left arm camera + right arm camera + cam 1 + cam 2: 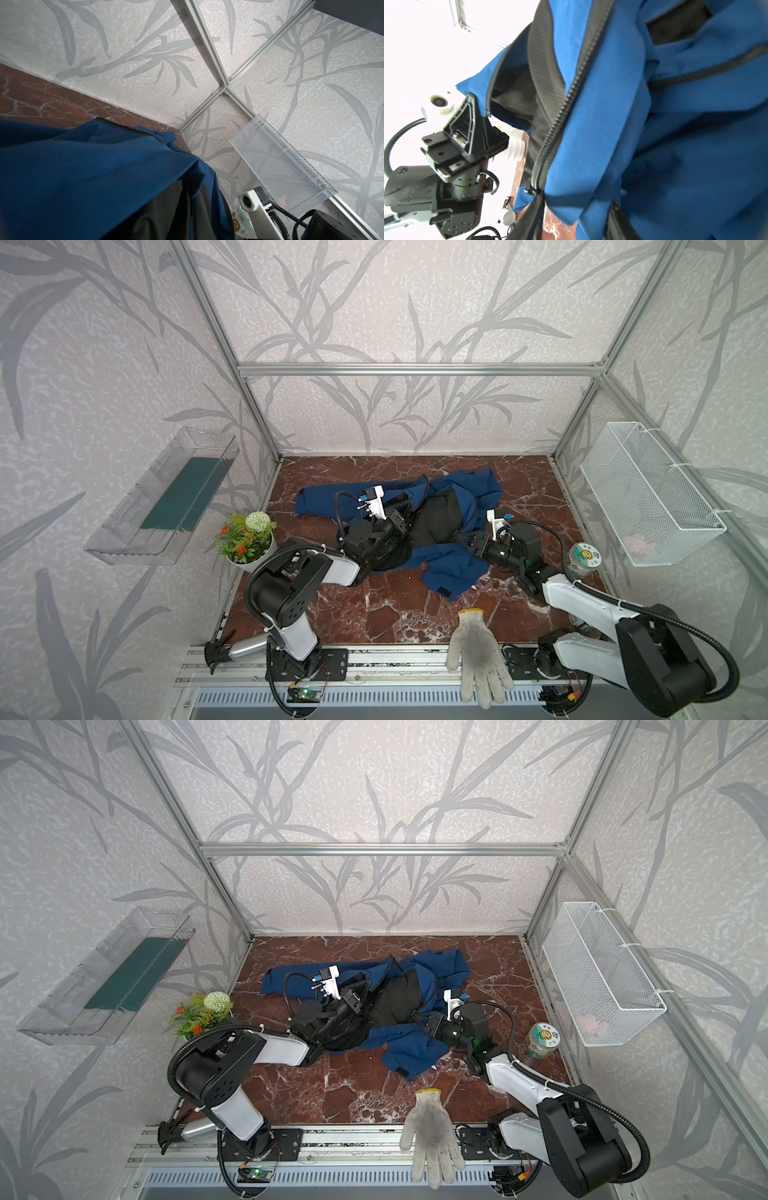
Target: Zip up the jacket
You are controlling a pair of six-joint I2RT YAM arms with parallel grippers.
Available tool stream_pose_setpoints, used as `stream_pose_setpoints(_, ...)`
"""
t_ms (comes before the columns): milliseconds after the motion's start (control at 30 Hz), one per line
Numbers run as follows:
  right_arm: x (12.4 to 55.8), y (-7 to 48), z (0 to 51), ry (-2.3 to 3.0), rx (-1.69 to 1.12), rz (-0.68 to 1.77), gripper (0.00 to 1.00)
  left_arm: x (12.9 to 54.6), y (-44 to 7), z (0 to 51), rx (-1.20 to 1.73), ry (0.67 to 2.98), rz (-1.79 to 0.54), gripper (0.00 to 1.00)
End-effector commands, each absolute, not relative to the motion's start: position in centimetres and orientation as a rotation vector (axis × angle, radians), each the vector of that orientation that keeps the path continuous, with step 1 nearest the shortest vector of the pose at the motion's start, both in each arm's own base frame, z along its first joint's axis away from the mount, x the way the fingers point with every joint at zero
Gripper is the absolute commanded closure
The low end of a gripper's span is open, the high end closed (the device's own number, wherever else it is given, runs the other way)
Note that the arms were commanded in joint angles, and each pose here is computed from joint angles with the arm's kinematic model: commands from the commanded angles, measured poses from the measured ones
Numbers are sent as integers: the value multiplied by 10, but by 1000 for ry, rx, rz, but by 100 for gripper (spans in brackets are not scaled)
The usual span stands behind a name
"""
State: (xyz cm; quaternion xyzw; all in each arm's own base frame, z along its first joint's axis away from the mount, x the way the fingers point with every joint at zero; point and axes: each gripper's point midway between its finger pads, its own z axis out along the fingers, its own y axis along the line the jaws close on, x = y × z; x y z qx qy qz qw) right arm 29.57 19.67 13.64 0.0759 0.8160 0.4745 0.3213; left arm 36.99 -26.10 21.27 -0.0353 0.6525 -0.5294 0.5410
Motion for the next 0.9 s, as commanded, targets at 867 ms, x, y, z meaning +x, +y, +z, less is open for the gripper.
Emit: stream_pose_setpoints(867,302,192,148,2156,159,1153,23,368,-261,240,-90,1465,-1301,100)
